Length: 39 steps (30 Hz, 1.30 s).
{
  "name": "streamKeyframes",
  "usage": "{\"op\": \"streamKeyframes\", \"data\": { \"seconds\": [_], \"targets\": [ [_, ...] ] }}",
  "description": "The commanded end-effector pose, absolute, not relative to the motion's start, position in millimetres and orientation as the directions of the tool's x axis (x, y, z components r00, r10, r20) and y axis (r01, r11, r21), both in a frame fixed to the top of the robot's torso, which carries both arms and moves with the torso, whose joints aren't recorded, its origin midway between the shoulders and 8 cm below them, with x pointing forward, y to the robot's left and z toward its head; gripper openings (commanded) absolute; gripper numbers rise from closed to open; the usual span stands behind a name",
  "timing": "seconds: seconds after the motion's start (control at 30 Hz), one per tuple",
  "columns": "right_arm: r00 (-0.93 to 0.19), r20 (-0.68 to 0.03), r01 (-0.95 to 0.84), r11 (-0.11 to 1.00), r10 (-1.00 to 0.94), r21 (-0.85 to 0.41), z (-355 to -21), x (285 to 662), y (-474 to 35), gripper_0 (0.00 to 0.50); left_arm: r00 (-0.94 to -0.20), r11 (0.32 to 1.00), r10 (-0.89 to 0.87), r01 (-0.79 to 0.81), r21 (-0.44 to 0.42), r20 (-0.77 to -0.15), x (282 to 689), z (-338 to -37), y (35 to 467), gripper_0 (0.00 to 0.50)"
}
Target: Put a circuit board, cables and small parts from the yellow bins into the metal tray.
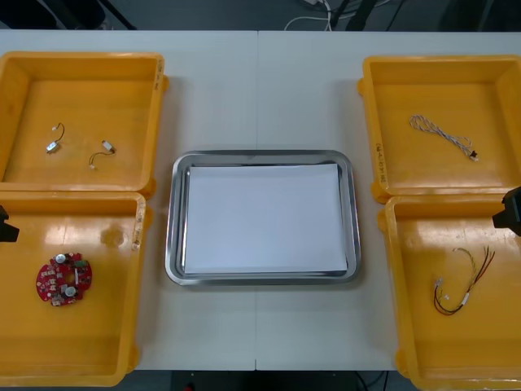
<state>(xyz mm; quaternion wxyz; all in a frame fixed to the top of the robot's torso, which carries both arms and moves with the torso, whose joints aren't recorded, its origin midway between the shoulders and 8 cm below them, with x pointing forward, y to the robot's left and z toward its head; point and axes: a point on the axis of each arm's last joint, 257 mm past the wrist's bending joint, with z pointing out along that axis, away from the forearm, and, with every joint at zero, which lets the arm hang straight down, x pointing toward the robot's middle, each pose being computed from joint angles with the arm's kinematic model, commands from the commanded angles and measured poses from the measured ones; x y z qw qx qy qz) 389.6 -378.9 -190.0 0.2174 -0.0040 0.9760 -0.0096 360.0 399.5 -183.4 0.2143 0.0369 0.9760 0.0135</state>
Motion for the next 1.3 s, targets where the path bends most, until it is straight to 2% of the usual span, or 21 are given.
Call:
{"op": "streamKeyframes", "data": {
  "seconds": [0.03, 1.3],
  "targets": [
    [-0.895, -0.444, -0.043, 0.998, -0.055, -0.037, -182.2, 398.3, -372.0, 0.5, -0.889, 0.984, 0.17, 0.126, 0.128, -0.426, 356.1, -166.5, 414.7, 0.5],
    [-0.895, -0.444, -0.043, 0.998, -0.055, -0.037, -182.2, 398.3, -372.0, 0.5, -0.889, 0.984, 0.17, 0.126, 0.128, -0.426, 356.1, -166.5, 414.7, 0.5]
  ]
}}
